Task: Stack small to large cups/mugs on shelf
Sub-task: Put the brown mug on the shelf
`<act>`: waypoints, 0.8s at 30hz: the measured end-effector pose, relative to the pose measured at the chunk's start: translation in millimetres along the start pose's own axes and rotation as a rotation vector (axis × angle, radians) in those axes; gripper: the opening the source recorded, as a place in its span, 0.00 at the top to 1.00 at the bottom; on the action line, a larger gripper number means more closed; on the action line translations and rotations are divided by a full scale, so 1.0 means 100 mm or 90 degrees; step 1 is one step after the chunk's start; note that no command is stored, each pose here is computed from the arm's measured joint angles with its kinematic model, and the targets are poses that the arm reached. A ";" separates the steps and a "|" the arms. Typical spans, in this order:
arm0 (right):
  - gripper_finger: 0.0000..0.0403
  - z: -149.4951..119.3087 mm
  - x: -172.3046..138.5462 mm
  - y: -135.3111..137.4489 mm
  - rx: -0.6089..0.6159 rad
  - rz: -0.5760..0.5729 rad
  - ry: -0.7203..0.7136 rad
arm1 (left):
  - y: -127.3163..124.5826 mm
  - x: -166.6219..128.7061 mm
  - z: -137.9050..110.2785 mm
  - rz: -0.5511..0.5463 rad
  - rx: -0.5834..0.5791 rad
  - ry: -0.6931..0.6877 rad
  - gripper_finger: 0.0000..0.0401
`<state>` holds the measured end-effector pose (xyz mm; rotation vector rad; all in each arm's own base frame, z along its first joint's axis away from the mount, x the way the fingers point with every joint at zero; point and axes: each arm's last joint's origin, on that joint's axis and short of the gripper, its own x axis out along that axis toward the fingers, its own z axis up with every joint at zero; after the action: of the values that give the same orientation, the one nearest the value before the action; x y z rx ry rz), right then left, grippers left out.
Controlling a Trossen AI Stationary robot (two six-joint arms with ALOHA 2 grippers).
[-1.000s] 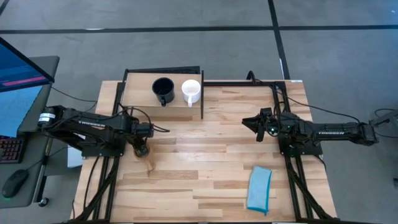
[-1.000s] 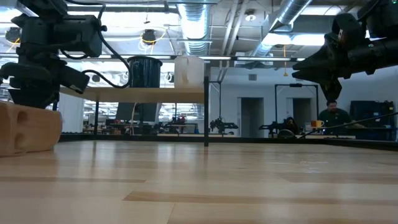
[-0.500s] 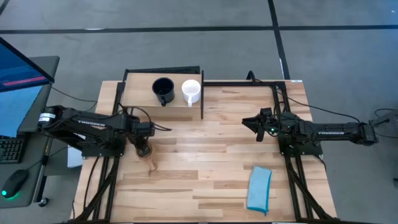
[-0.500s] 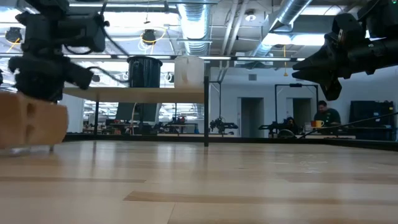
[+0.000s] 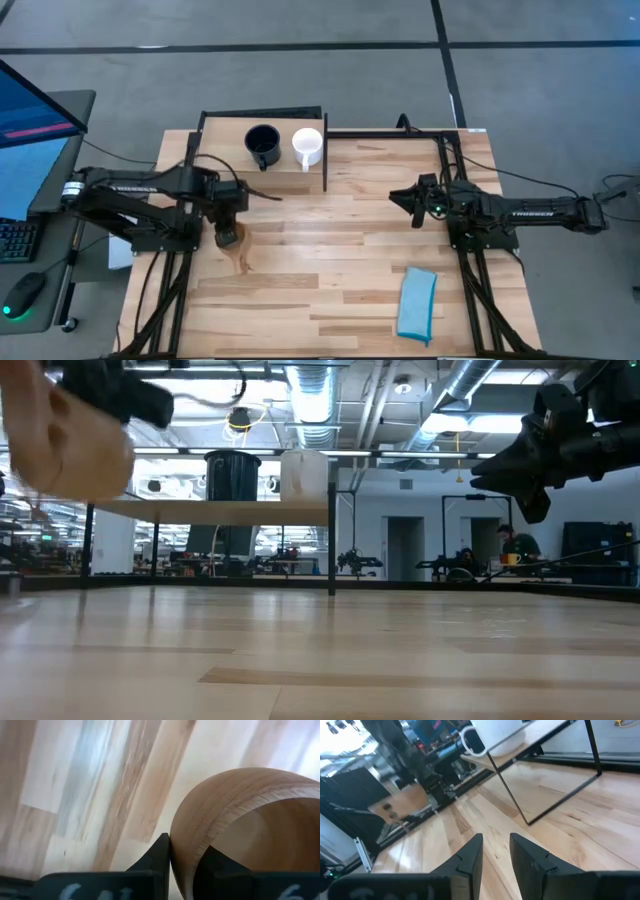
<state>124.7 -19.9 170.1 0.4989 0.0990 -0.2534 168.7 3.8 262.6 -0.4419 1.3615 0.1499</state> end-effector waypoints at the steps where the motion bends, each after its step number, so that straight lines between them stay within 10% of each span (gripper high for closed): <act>1: 0.71 -0.01 0.00 0.00 0.000 -0.003 0.005 | -0.02 -0.09 0.01 -0.005 0.007 -0.006 0.93; 15: 0.71 -0.02 0.00 -0.01 -0.001 -0.008 0.014 | -0.15 -1.31 0.04 0.086 0.119 -0.198 0.93; 24: 0.71 0.05 0.00 0.03 0.003 0.018 -0.032 | 0.10 -1.48 0.07 0.170 0.088 -0.176 0.93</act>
<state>125.5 -19.9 175.7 0.4978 0.0420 -0.2388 139.9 37.8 404.6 -0.1161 1.1445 0.3230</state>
